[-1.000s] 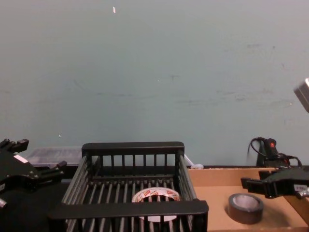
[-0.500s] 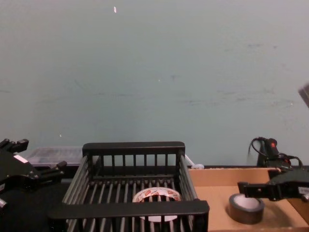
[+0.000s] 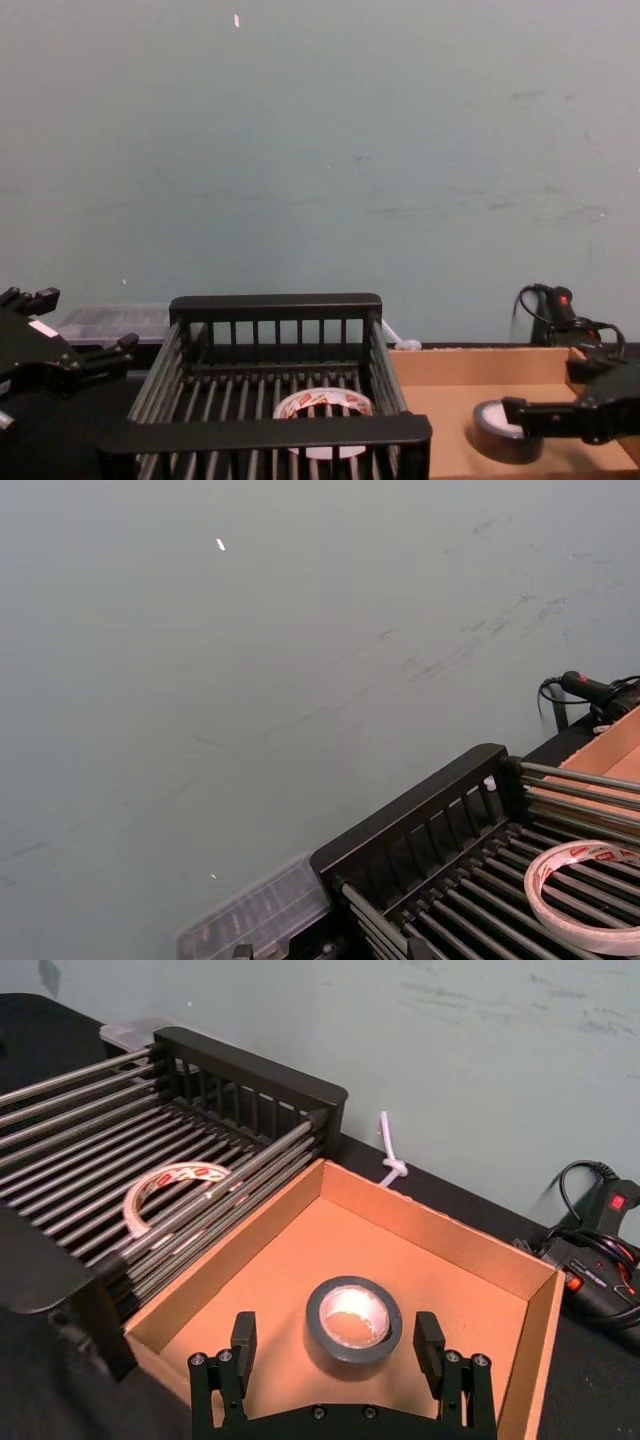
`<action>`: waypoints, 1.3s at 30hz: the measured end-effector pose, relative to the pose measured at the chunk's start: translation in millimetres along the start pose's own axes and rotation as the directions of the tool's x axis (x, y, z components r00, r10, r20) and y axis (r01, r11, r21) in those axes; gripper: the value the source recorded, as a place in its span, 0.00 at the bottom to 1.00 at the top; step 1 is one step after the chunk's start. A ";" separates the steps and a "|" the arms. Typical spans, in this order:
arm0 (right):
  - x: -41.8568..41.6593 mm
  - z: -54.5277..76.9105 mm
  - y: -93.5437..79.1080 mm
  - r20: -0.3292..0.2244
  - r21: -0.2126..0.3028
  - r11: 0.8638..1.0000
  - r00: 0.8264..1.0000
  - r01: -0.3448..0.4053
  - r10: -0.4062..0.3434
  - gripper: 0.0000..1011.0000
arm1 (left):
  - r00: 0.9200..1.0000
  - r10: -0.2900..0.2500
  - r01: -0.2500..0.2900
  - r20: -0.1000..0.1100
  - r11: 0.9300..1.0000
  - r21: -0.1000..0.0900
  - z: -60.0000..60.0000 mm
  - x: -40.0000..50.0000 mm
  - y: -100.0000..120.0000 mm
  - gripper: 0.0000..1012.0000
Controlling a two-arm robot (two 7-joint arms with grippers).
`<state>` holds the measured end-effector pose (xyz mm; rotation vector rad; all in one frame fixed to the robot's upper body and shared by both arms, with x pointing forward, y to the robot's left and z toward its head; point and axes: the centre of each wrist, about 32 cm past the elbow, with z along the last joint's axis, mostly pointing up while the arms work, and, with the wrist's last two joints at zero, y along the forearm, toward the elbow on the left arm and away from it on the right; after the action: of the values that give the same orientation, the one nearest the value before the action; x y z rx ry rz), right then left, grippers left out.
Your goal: Pick up the white tape and place it into the black box , Pick up the silver tape and place it into the brown box.
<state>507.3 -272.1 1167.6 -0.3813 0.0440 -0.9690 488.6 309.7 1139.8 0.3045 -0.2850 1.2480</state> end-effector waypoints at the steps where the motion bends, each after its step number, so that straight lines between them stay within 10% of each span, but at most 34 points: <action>1: -0.4 -0.2 -1.4 0.001 0.000 1.000 1.000 0.000 0.000 0.99 | 1.000 0.000 0.000 0.000 1.000 0.000 0.0 0.0 0.0 0.99; 39: -24.2 -26.3 -38.5 -0.019 0.115 0.993 1.000 -0.004 0.006 0.99 | 1.000 0.000 0.000 0.000 1.000 0.000 0.0 0.0 0.0 0.99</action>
<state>457.5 -279.7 1152.8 -0.2653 0.0067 -0.9653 488.6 309.7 1139.8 0.3045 -0.2850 1.2480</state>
